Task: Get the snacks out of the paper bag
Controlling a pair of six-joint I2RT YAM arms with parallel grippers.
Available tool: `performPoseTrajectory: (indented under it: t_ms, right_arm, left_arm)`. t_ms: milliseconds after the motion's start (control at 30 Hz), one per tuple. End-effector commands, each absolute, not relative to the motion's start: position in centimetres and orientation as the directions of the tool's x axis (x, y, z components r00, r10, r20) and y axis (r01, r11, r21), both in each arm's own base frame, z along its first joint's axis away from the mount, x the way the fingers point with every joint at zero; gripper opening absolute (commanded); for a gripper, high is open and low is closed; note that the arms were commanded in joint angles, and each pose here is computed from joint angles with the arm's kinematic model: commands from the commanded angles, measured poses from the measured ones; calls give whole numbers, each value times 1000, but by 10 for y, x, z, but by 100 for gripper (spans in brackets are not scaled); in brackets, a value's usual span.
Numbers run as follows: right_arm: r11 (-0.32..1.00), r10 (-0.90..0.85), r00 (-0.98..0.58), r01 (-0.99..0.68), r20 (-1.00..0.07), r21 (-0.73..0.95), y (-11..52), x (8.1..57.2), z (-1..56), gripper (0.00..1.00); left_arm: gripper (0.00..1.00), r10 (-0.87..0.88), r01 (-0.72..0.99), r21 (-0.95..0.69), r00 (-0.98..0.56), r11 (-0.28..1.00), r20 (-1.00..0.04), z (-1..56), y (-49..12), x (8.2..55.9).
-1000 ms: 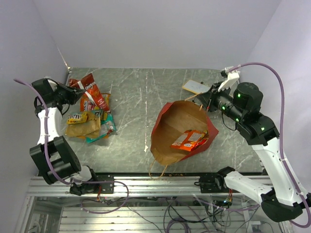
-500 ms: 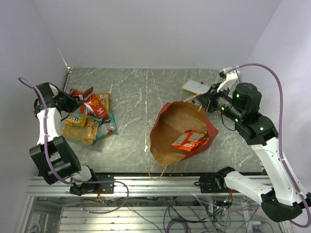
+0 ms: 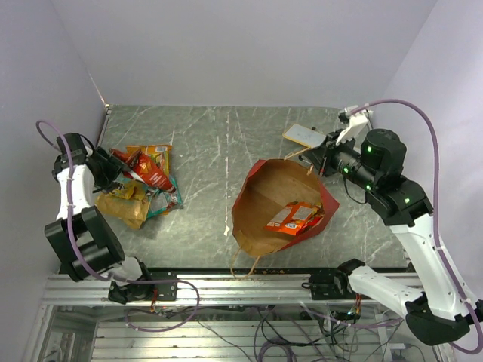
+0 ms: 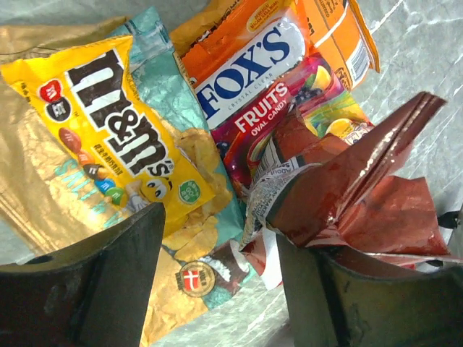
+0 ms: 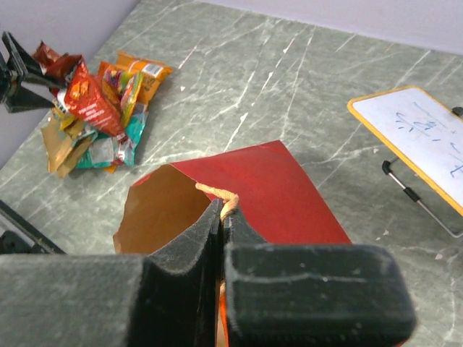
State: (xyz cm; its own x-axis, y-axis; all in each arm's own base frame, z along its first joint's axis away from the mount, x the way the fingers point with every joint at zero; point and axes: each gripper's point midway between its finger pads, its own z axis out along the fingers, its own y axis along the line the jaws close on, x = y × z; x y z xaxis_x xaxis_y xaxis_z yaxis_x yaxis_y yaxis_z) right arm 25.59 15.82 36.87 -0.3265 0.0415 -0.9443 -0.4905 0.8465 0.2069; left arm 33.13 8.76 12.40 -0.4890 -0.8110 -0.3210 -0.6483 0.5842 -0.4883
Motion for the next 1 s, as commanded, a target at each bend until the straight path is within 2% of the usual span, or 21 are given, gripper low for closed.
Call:
performPoseTrajectory:
  t_ms: [0,167,300,433,567,700,833,967]
  right_arm:
    - [792,-44,-321,-588,-946,162,170,247,370,0]
    - [647,-113,-237,-755,-965,110,189,222,387,0]
    - [549,-169,-140,-835,-976,25,194,203,382,0]
    - [449,-237,-197,-890,-951,73,201,183,355,0]
    - [385,-212,-364,-884,-907,265,216,172,335,0]
    - [484,-129,-476,-796,-870,364,219,192,335,0]
    - [540,-7,-379,-780,-925,315,213,204,361,0]
    - [637,43,-315,-723,-948,269,199,220,374,0]
  left_arm:
    - [76,-772,-621,-461,-476,634,-421,156,97,324]
    - [84,-754,-563,-502,-464,657,-465,180,85,319]
    - [88,-751,-469,-590,-477,657,-457,195,54,321]
    - [89,-724,-422,-600,-519,680,-454,196,26,316]
    - [92,-684,-357,-603,-543,713,-487,204,0,314]
    - [91,-643,-272,-625,-578,732,-502,219,-30,307]
    - [88,-643,-67,-746,-563,662,-520,259,-70,297]
    - [87,-577,154,-767,-572,622,-583,286,-115,268]
